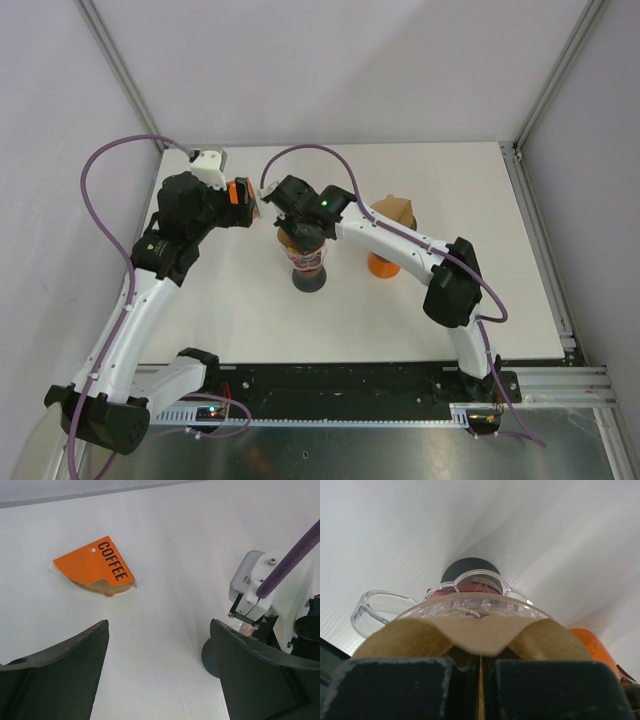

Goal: Place the coffee filter in the dripper
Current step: Place the coffee filter in the coffee dripper.

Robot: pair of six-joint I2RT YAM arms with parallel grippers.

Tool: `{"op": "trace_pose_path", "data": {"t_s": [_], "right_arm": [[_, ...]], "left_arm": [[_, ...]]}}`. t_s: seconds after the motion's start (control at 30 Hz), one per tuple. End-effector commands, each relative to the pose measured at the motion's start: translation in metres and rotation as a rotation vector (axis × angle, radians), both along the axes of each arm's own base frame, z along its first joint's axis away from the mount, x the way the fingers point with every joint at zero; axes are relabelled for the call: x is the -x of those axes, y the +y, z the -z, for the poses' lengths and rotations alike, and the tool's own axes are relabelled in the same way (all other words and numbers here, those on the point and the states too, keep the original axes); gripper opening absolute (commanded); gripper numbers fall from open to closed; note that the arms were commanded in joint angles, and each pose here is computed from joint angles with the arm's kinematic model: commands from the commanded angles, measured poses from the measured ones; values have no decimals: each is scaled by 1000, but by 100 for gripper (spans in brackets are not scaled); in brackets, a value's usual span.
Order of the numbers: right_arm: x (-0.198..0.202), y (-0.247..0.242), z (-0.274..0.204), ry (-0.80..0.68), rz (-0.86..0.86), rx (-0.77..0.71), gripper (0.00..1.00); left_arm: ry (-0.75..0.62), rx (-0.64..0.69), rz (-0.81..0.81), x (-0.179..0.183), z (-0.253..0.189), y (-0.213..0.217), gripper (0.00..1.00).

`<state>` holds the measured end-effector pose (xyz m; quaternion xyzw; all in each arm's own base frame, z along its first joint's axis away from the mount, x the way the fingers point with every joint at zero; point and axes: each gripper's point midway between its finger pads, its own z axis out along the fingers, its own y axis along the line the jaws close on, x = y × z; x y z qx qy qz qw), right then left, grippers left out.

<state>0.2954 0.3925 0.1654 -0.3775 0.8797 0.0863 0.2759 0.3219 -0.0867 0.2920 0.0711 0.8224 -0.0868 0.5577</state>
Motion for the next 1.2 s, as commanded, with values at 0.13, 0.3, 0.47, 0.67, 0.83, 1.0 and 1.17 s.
{"op": "trace_pose_path", "data": {"t_s": [0.13,0.3,0.47,0.67,0.83,1.0,1.17], "right_arm": [[-5,5,-68,-121,-13,-62,0],[-3,2,-91,-174,-16,-79,13],[-2,1,-99,-192,-14,-86,19],[0,12,-72,-132,-44,-87,4],[0,15,-39,-82,-45,-23,0],[-1,13,-33,-76,-40,-3,0],[0,14,-32,-73,-45,-4,0]], "left_arm": [[-49,-4,3,2,-13,3,86],[-47,-2,11,2,-12,2,86],[-48,0,12,2,-13,2,86],[-46,-2,12,1,-12,2,86],[-45,-4,13,2,-12,2,86],[-41,-5,13,1,-10,2,87],[-30,10,45,4,-6,-5,86]]}}
